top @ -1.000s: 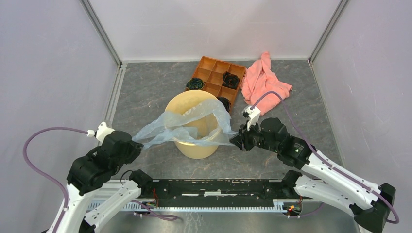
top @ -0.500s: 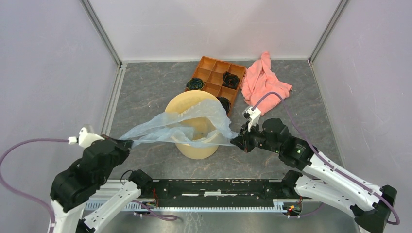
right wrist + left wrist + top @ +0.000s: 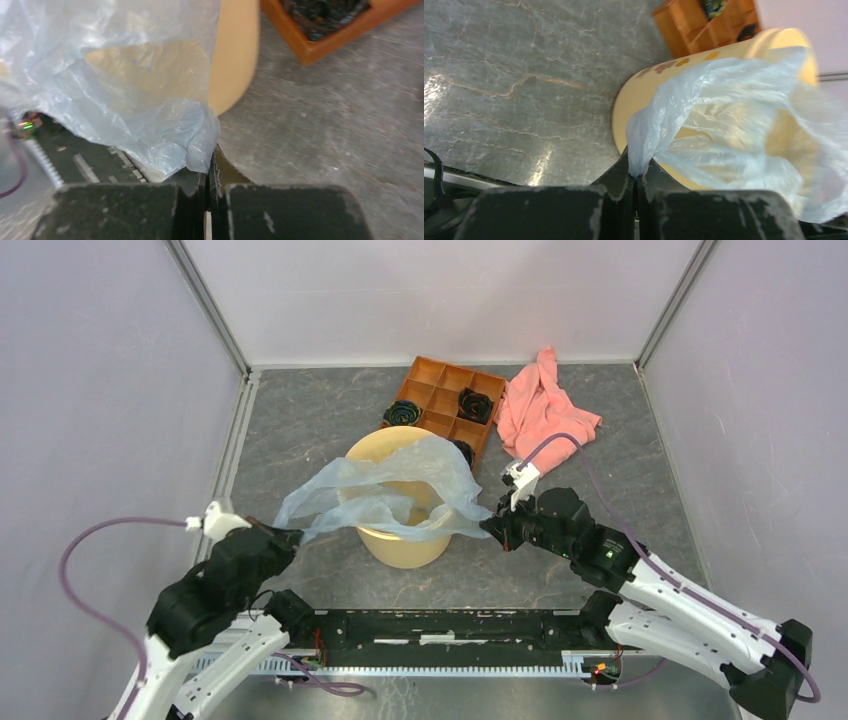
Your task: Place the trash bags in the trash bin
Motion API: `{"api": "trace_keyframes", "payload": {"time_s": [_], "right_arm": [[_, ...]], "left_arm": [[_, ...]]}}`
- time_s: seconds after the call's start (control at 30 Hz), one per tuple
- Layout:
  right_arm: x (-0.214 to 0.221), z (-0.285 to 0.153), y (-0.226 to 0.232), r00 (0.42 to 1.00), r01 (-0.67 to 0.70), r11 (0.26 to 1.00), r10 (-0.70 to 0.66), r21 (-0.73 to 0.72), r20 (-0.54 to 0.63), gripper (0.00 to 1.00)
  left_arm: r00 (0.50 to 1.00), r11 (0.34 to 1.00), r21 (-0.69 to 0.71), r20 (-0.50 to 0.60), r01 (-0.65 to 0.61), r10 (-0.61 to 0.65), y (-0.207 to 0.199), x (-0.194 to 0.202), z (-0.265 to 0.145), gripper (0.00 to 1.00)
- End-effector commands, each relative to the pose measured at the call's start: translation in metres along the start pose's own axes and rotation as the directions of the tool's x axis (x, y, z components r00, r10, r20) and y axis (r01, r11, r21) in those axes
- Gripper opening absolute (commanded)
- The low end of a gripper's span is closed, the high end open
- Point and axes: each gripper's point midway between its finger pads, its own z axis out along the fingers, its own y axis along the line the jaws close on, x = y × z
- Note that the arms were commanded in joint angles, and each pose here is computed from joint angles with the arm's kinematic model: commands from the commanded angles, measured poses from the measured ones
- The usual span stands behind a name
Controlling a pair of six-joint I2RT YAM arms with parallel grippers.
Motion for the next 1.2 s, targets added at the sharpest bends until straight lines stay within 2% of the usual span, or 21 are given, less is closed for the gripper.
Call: {"api": "trace_keyframes", "payload": {"time_s": [0.0, 0.07, 0.2, 0.23, 0.33, 0.43, 0.47, 0.5, 0.67, 0.8, 0.87, 0.97, 1.07, 1.17], "right_arm": [[-0.012, 0.011, -0.043, 0.995, 0.059, 0.974, -0.075, 0.217, 0.066, 0.01], [-0.018, 0.010, -0.045, 0.994, 0.073, 0.969, -0.090, 0.238, 0.060, 0.03], [-0.032, -0.004, -0.043, 0.987, 0.146, 0.959, -0.158, 0.243, 0.034, 0.32], [-0.036, -0.010, -0.043, 0.984, 0.165, 0.954, -0.176, 0.251, 0.023, 0.39], [-0.043, -0.024, -0.034, 0.963, 0.269, 0.943, -0.270, 0.196, -0.021, 0.66], [-0.066, -0.039, -0.010, 0.933, 0.358, 0.929, -0.359, 0.093, -0.001, 0.83], [-0.076, -0.043, -0.001, 0.925, 0.378, 0.924, -0.380, 0.058, 0.023, 0.86], [-0.088, -0.048, 0.011, 0.917, 0.395, 0.919, -0.395, 0.014, 0.051, 0.87], [-0.137, -0.055, 0.039, 0.883, 0.453, 0.891, -0.447, -0.017, 0.143, 0.94], [-0.155, -0.029, 0.053, 0.862, 0.499, 0.867, -0.495, -0.005, 0.104, 0.95], [-0.161, -0.016, 0.062, 0.844, 0.527, 0.848, -0.529, 0.045, 0.085, 0.96], [-0.167, -0.004, 0.050, 0.805, 0.578, 0.782, -0.594, 0.233, -0.005, 0.92], [-0.165, 0.000, 0.041, 0.768, 0.618, 0.692, -0.634, 0.374, -0.095, 0.87], [-0.163, 0.000, 0.035, 0.759, 0.616, 0.647, -0.639, 0.451, -0.120, 0.81]], "left_arm": [[0.996, 0.993, -0.067, -0.013, -0.092, 0.092, -0.008, 0.011, 0.031, 0.02], [0.986, 0.976, -0.141, -0.044, -0.164, 0.160, 0.001, 0.018, 0.041, 0.02], [0.964, 0.947, -0.181, -0.092, -0.264, 0.251, 0.003, 0.024, 0.050, 0.02], [0.959, 0.945, -0.172, -0.095, -0.278, 0.266, 0.000, 0.024, 0.051, 0.02], [0.940, 0.939, -0.093, -0.120, -0.330, 0.318, -0.013, 0.030, 0.054, 0.02], [0.932, 0.937, -0.057, -0.139, -0.344, 0.333, -0.015, 0.036, 0.054, 0.04], [0.930, 0.937, -0.046, -0.142, -0.347, 0.338, -0.016, 0.037, 0.054, 0.06], [0.931, 0.937, -0.042, -0.142, -0.346, 0.337, -0.016, 0.037, 0.052, 0.07], [0.934, 0.939, -0.037, -0.128, -0.342, 0.335, -0.015, 0.029, 0.042, 0.10], [0.935, 0.941, -0.026, -0.124, -0.338, 0.332, -0.017, 0.028, 0.040, 0.10], [0.935, 0.941, -0.029, -0.126, -0.337, 0.331, -0.016, 0.027, 0.038, 0.11], [0.934, 0.940, -0.037, -0.135, -0.340, 0.332, -0.014, 0.027, 0.036, 0.16], [0.932, 0.940, -0.044, -0.152, -0.338, 0.328, -0.013, 0.026, 0.028, 0.27], [0.936, 0.947, -0.024, -0.163, -0.319, 0.311, -0.017, 0.019, 0.012, 0.50]]}}
